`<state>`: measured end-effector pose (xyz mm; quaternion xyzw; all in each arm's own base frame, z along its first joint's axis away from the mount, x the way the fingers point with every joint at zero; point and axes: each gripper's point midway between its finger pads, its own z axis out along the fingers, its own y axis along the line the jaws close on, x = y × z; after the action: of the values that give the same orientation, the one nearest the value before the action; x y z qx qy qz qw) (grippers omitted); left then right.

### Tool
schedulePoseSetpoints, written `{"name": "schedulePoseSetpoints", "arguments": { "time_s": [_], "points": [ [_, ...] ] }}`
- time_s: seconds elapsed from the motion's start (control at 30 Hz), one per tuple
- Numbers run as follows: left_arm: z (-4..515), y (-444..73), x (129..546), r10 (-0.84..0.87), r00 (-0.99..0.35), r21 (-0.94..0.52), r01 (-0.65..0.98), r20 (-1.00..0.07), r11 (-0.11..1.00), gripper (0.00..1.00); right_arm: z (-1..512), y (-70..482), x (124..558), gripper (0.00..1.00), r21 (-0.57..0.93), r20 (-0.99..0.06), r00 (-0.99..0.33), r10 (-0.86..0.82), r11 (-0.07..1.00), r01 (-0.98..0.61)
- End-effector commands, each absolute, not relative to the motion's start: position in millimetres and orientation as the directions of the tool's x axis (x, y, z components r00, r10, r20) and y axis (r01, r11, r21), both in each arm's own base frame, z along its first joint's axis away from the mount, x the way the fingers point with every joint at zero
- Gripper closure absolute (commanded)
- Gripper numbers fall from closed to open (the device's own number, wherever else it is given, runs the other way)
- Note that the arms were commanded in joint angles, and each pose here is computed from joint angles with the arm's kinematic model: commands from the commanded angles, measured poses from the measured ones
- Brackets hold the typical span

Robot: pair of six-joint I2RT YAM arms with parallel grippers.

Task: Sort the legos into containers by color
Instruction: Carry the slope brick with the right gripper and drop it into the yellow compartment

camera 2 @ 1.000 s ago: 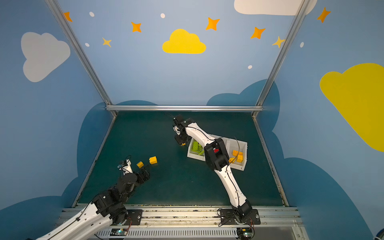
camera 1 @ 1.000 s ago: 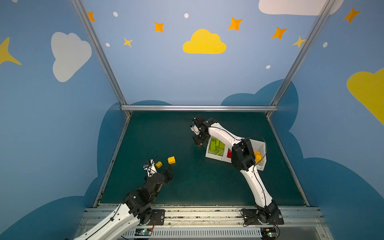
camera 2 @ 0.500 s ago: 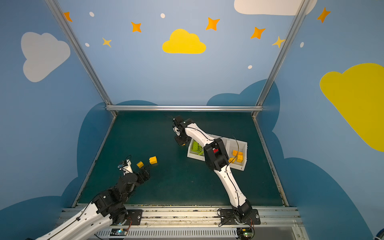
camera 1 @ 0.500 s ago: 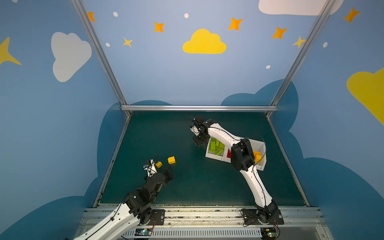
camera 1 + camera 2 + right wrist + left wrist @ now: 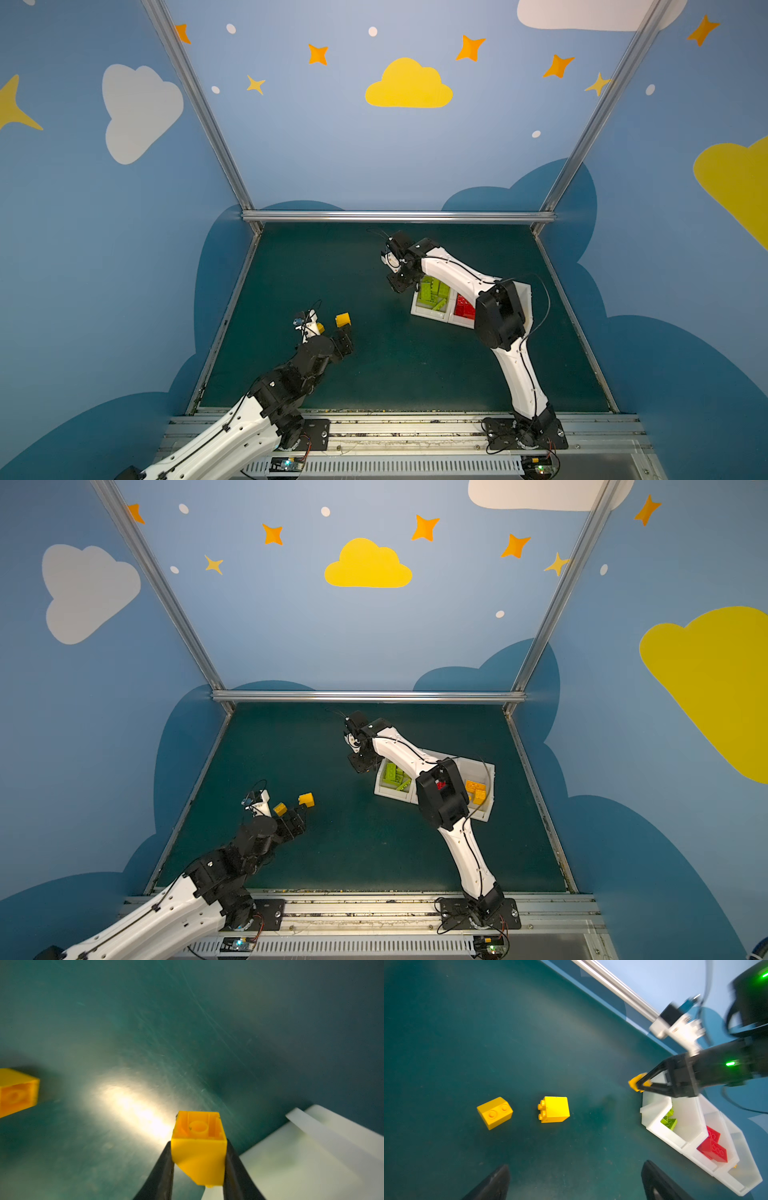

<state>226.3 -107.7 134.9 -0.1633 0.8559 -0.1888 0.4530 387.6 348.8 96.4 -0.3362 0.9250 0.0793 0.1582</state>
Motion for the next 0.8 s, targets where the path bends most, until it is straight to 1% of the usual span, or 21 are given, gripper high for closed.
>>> {"name": "schedulePoseSetpoints", "arguments": {
  "time_s": [0.0, 0.2, 0.4, 0.57, 0.77],
  "points": [
    [147.1, -126.5, 232.4, -0.425, -0.563, -0.476, -0.062, -0.709, 0.877, 0.03, 139.2, 347.7, 381.9, 0.66, 0.059, -0.440, -0.711, -0.548, 0.773, -0.632],
    [156.0, -157.2, 243.6, -0.388, -0.576, -0.471, -0.005, -0.720, 0.882, 0.03, 157.9, 313.2, 361.1, 0.66, 0.050, -0.444, -0.739, -0.507, 0.809, -0.585],
    [157.0, -194.5, 258.6, -0.350, -0.609, -0.475, 0.049, -0.711, 0.879, 0.02, 166.5, 265.1, 341.4, 0.66, 0.070, -0.444, -0.792, -0.418, 0.866, -0.496],
    [158.4, -227.9, 270.7, -0.307, -0.651, -0.478, 0.097, -0.694, 0.873, 0.02, 169.7, 221.0, 327.9, 0.66, 0.136, -0.447, -0.850, -0.279, 0.918, -0.373],
    [158.6, -260.5, 279.4, -0.270, -0.685, -0.489, 0.143, -0.676, 0.861, 0.03, 169.8, 154.2, 320.5, 0.67, 0.222, -0.480, -0.877, -0.029, 0.963, -0.153]
  ]
}}
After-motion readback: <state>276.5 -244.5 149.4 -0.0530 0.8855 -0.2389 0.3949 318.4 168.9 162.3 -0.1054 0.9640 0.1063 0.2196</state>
